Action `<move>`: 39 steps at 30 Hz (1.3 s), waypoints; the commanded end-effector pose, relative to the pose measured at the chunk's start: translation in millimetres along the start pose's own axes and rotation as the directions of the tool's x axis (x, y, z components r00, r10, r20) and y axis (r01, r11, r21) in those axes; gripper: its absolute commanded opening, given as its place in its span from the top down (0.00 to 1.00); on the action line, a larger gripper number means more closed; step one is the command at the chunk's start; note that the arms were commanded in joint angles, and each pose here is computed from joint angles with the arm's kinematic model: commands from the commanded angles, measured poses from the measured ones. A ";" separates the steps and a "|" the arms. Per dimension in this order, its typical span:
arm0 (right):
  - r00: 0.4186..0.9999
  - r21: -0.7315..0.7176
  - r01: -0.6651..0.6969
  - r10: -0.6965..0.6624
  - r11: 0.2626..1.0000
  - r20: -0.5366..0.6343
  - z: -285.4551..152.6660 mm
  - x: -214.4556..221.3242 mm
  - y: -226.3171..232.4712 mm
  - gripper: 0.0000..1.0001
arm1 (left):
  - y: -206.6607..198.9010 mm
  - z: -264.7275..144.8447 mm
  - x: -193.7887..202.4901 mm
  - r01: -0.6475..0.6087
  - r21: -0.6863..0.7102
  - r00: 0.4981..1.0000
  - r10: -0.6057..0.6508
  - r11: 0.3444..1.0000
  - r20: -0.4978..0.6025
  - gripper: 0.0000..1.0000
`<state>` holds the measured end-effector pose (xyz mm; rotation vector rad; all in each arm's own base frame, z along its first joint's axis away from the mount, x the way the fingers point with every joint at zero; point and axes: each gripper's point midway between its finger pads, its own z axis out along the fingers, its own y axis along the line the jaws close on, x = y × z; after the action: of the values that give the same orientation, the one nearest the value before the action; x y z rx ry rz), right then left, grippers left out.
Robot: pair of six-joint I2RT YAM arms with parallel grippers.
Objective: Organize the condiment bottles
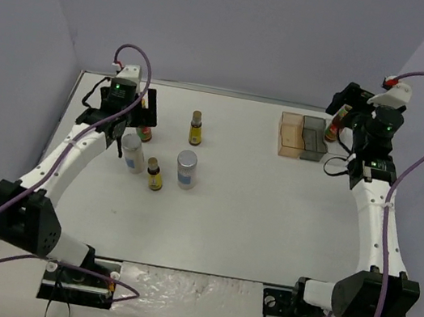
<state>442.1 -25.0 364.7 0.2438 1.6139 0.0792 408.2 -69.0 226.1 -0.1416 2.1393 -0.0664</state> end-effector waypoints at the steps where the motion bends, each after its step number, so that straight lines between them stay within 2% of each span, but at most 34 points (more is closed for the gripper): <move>1: 0.998 -0.095 -0.051 0.054 0.994 0.027 -24.6 -4.4 26.5 0.00 | 1.5 22.8 -53.3 0.004 -0.030 0.989 0.000 1.000 0.151 0.03; 9: 0.999 -0.127 -0.034 0.031 0.991 -0.022 -53.1 22.4 29.3 0.00 | 1.9 67.8 -41.8 -0.024 -0.051 0.992 0.030 0.998 0.122 0.05; 14: 0.999 -0.137 -0.023 0.017 0.990 -0.044 -64.8 33.4 28.4 0.00 | 0.0 81.6 -45.0 -0.047 -0.046 0.989 0.053 0.998 0.139 0.15; 23: 0.999 -0.143 0.001 -0.007 0.990 -0.041 -78.4 38.1 26.4 0.00 | 8.1 94.8 -39.9 -0.049 -0.063 0.990 0.057 0.997 0.129 0.26; 30: 0.999 -0.141 0.017 -0.023 0.990 -0.044 -82.8 40.7 24.4 0.00 | 11.7 100.3 -29.8 -0.057 -0.057 0.991 0.063 0.997 0.114 0.47; 32: 0.999 -0.142 0.021 -0.027 0.990 -0.041 -83.6 39.5 24.4 0.00 | 10.3 99.6 -35.8 -0.059 -0.050 0.987 0.065 0.997 0.144 0.55; 33: 0.999 -0.142 0.023 -0.029 0.990 -0.042 -83.7 39.8 24.3 0.00 | 10.0 98.5 -38.0 -0.060 -0.045 0.986 0.066 0.997 0.152 0.60; 34: 0.999 -0.141 0.024 -0.030 0.990 -0.043 -83.7 40.1 24.2 0.00 | 9.2 96.9 -41.0 -0.062 -0.039 0.985 0.068 0.997 0.162 0.69; 39: 0.998 -0.141 0.028 -0.035 0.990 -0.045 -84.6 41.6 23.6 0.00 | 5.6 85.3 -57.7 -0.078 -0.020 0.978 0.081 0.997 0.192 0.94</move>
<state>360.0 10.9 313.6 0.1474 1.7235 0.1696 497.0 -55.9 163.6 -0.0842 2.1216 0.0376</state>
